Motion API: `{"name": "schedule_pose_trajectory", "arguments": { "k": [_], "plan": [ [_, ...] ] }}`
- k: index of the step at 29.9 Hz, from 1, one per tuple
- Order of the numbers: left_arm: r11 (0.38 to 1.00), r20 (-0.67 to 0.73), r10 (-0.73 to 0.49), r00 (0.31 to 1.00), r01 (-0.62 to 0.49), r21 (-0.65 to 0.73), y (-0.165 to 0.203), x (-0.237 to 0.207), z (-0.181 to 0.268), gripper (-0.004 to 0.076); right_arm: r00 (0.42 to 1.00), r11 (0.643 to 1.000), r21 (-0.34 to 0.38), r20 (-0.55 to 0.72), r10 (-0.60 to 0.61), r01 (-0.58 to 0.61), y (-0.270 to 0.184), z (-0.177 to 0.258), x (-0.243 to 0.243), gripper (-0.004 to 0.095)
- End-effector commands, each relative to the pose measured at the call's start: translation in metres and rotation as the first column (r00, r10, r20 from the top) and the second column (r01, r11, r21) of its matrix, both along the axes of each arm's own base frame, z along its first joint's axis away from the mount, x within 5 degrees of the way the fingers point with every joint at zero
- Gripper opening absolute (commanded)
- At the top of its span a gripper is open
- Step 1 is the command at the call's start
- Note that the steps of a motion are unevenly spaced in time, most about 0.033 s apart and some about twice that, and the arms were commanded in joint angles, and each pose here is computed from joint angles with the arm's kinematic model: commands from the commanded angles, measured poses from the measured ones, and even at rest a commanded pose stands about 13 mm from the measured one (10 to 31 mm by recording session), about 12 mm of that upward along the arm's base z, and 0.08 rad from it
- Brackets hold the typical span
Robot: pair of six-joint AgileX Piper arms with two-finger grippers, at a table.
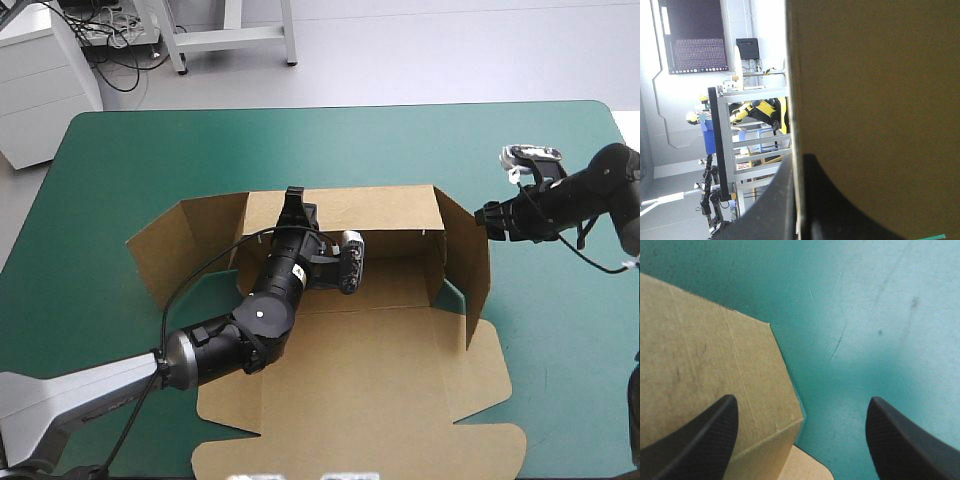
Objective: Fold the box
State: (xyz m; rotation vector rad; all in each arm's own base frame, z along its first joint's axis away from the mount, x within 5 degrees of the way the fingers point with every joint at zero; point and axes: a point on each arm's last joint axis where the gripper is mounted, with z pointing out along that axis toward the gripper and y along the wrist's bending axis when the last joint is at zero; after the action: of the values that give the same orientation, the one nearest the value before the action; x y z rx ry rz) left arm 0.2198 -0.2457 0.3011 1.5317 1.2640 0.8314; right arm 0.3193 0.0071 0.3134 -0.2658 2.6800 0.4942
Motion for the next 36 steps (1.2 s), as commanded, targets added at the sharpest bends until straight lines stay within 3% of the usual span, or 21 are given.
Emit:
{"name": "schedule_pose_trajectory", "arguments": {
  "k": [1,10,20,28,34,36],
  "plan": [
    [0.999,0.046,-0.030,0.998,0.032,-0.043,0.001,-0.005,0.019,-0.0032,0.990,0.999,0.032,0.139,0.011,-0.015,0.004,0.014,-0.018,0.0663],
    [0.999,0.046,-0.030,0.998,0.032,-0.043,0.001,-0.005,0.019,-0.0032,0.966,0.983,-0.028,0.185,0.182,-0.180,0.010,-0.009,-0.053,0.0663],
    [0.999,0.046,-0.030,0.998,0.032,-0.043,0.001,-0.005,0.019,-0.0032,0.890,0.934,0.069,0.335,0.309,-0.350,0.026,-0.014,-0.057,0.0663],
    [0.999,0.046,-0.030,0.998,0.032,-0.043,0.001,-0.005,0.019,-0.0032,0.870,0.908,0.107,0.351,0.347,-0.405,0.031,-0.018,-0.062,0.0663],
    [0.998,0.041,-0.046,0.998,0.048,-0.046,-0.001,-0.005,0.019,-0.0032,0.837,0.893,0.054,0.377,0.396,-0.447,0.051,-0.019,-0.061,0.0663],
    [0.998,0.041,-0.046,0.998,0.048,-0.046,-0.001,-0.005,0.019,-0.0032,0.835,0.903,0.018,0.389,0.389,-0.429,0.061,-0.020,-0.058,0.0663]
  ]
}}
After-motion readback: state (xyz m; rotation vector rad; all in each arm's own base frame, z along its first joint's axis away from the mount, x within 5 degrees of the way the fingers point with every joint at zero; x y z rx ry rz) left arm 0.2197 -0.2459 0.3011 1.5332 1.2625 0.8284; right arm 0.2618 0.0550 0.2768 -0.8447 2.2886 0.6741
